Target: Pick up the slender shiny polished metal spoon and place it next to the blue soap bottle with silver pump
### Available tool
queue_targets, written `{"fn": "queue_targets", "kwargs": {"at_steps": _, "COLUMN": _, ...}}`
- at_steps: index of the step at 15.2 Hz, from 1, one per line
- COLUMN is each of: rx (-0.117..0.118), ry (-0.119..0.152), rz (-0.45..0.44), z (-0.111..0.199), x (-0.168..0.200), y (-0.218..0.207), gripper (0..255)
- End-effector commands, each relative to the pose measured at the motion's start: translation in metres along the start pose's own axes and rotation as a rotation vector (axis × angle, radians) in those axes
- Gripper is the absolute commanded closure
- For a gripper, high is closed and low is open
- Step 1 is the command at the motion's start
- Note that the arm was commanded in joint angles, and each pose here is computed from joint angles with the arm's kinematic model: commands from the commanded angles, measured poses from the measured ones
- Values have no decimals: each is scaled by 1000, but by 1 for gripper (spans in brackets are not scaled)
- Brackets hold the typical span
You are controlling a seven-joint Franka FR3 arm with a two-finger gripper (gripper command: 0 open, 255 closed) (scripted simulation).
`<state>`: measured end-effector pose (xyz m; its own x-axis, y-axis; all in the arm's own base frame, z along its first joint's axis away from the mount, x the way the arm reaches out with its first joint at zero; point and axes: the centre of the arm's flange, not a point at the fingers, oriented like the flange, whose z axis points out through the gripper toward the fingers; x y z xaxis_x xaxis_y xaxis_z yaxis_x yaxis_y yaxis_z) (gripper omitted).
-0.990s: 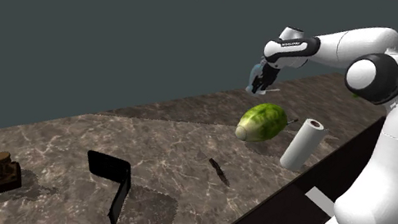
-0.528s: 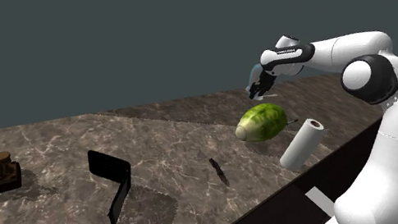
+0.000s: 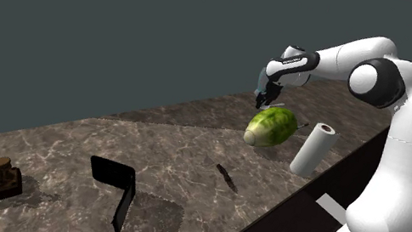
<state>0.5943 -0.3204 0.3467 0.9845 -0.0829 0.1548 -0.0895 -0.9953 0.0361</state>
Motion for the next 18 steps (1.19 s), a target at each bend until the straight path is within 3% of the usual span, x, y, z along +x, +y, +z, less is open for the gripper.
{"fn": "queue_targets", "kwargs": {"at_steps": 1, "rx": 0, "ry": 1, "rz": 0, "z": 2, "x": 0, "y": 0, "gripper": 255}}
{"fn": "queue_targets", "kwargs": {"at_steps": 6, "rx": 0, "ry": 0, "rz": 0, "z": 2, "x": 0, "y": 0, "gripper": 255}}
{"fn": "queue_targets", "kwargs": {"at_steps": 7, "rx": 0, "ry": 0, "rz": 0, "z": 2, "x": 0, "y": 0, "gripper": 0}}
{"fn": "queue_targets", "kwargs": {"at_steps": 12, "rx": 0, "ry": 0, "rz": 0, "z": 2, "x": 0, "y": 0, "gripper": 0}}
{"fn": "queue_targets", "kwargs": {"at_steps": 16, "rx": 0, "ry": 1, "rz": 0, "z": -48, "x": 0, "y": 0, "gripper": 0}}
{"fn": "queue_targets", "kwargs": {"at_steps": 18, "rx": 0, "ry": 1, "rz": 0, "z": -48, "x": 0, "y": 0, "gripper": 0}}
